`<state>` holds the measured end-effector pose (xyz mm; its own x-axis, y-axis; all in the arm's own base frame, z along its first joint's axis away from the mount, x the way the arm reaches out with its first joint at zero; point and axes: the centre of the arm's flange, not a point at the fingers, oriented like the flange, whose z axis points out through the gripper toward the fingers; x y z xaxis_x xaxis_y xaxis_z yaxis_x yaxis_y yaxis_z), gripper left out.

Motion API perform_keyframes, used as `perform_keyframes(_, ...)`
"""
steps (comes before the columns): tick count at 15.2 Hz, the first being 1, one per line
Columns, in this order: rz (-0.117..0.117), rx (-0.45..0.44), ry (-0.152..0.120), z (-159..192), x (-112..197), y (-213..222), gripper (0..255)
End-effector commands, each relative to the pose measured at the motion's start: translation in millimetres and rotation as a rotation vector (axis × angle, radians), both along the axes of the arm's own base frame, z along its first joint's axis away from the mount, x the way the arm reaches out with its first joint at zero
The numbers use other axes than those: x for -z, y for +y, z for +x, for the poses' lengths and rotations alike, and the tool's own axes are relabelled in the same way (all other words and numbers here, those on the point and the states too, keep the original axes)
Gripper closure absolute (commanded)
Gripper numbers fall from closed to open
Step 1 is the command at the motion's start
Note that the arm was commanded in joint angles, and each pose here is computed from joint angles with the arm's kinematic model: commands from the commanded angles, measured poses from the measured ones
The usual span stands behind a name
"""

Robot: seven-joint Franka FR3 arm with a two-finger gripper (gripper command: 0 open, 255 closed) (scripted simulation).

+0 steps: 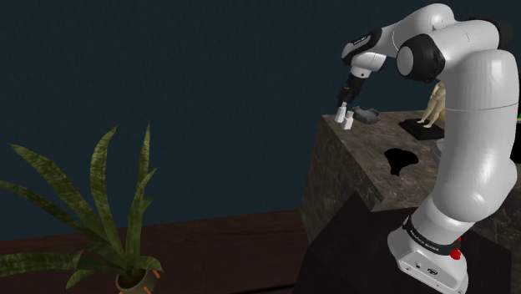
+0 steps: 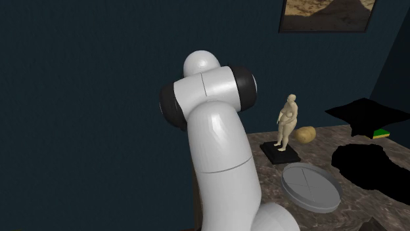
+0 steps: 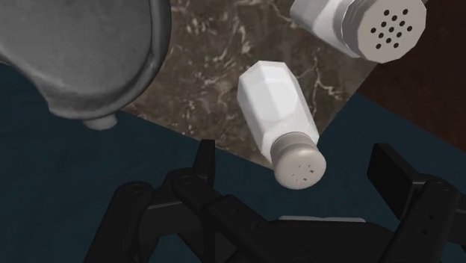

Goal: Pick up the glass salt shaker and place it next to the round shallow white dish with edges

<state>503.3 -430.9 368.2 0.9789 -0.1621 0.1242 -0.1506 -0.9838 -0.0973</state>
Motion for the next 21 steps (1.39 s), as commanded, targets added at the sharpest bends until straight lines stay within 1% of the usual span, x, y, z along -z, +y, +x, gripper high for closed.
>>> perform_keyframes(1, 0.000, 0.000, 0.000, 0, 2, 1, 0)
perform_keyframes(7, 0.000, 0.000, 0.000, 0, 2, 1, 0)
perform_keyframes(8, 0.000, 0.000, 0.000, 0, 2, 1, 255)
perform_keyframes(17, 0.000, 0.000, 0.000, 0, 2, 1, 255)
perform_keyframes(21, 0.000, 0.000, 0.000, 0, -19, 1, 255)
